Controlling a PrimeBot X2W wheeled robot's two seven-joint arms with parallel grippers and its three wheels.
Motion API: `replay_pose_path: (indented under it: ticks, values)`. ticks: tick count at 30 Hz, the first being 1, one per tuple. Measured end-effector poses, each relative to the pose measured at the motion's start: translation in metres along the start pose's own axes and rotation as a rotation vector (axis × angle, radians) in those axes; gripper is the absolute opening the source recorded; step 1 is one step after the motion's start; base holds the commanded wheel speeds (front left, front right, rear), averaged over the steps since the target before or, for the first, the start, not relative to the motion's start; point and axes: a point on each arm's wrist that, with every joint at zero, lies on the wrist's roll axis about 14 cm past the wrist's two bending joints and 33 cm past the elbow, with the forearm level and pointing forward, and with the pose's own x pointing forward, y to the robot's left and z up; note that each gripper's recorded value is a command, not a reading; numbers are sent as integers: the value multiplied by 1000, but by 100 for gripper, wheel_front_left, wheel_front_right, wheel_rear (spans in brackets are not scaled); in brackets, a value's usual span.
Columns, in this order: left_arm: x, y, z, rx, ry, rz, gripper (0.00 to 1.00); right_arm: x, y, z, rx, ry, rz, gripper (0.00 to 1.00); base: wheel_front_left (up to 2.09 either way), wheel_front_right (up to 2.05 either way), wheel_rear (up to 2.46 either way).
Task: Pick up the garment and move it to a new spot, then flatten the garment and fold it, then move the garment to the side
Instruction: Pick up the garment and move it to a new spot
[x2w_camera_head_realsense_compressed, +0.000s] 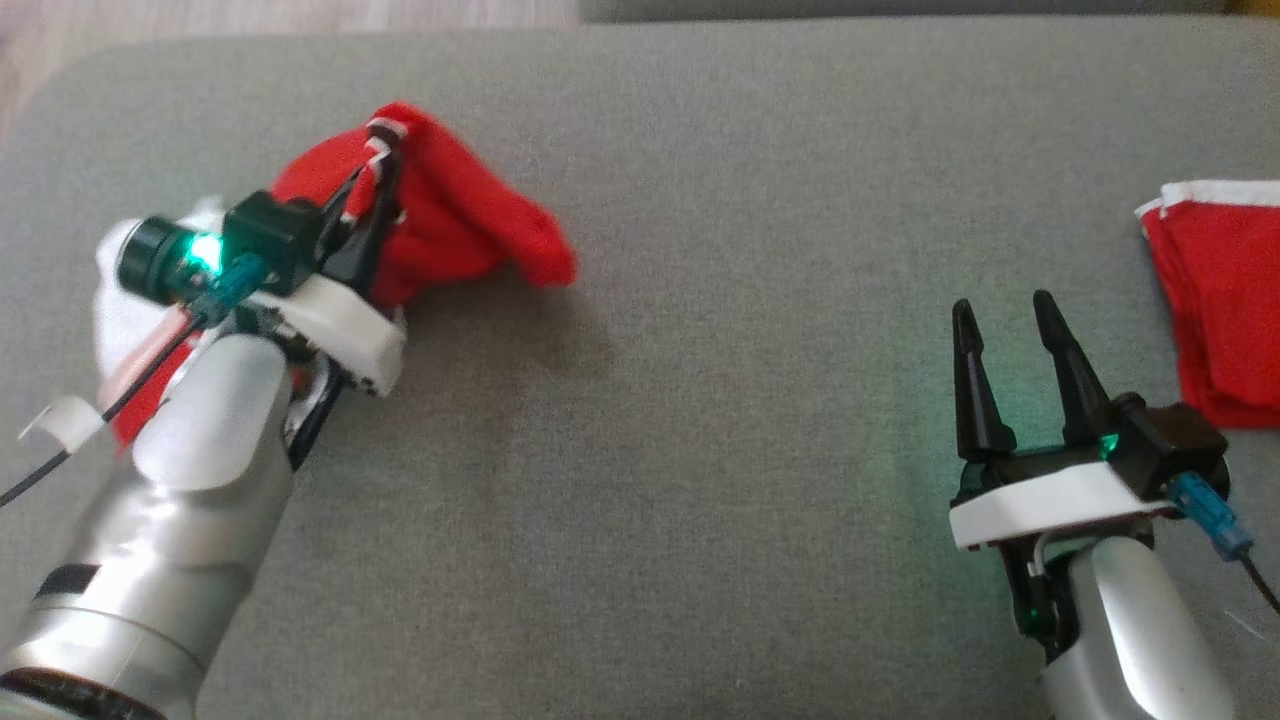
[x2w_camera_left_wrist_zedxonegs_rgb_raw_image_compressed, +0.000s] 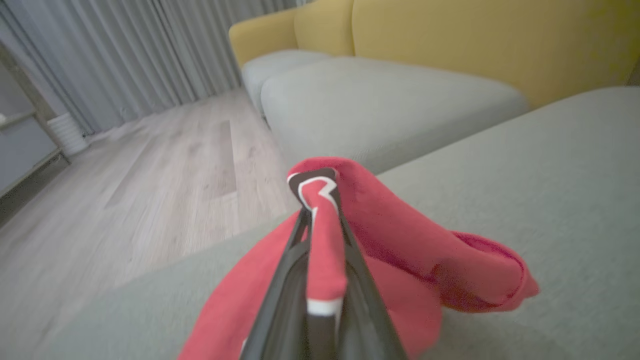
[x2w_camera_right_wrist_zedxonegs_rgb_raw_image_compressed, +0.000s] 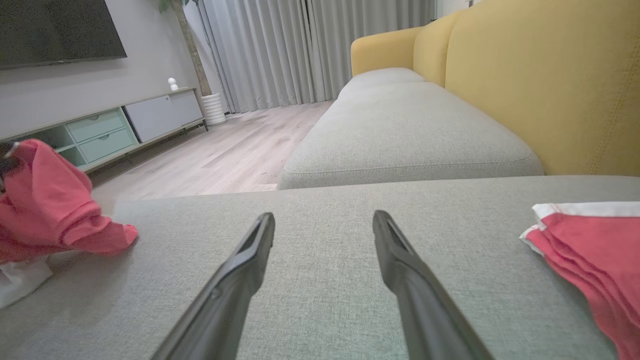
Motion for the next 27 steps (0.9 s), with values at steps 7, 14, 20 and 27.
replay_pose_path:
  ticks: [7, 14, 20, 27]
  values:
    - [-9, -33, 95, 60, -266, -76, 0, -15, 4, 19, 4, -43, -1, 100, 0, 0, 0]
    - [-13, -94, 157, 82, -404, -204, 0, -29, -8, 29, 16, -69, -43, 100, 0, 0, 0]
    - [-3, -137, 181, 65, -437, -300, 0, -38, -26, 32, 37, -83, -100, 100, 0, 0, 0]
    - [38, -164, 156, 22, -346, -384, 0, -43, -51, 35, 53, -94, -171, 100, 0, 0, 0]
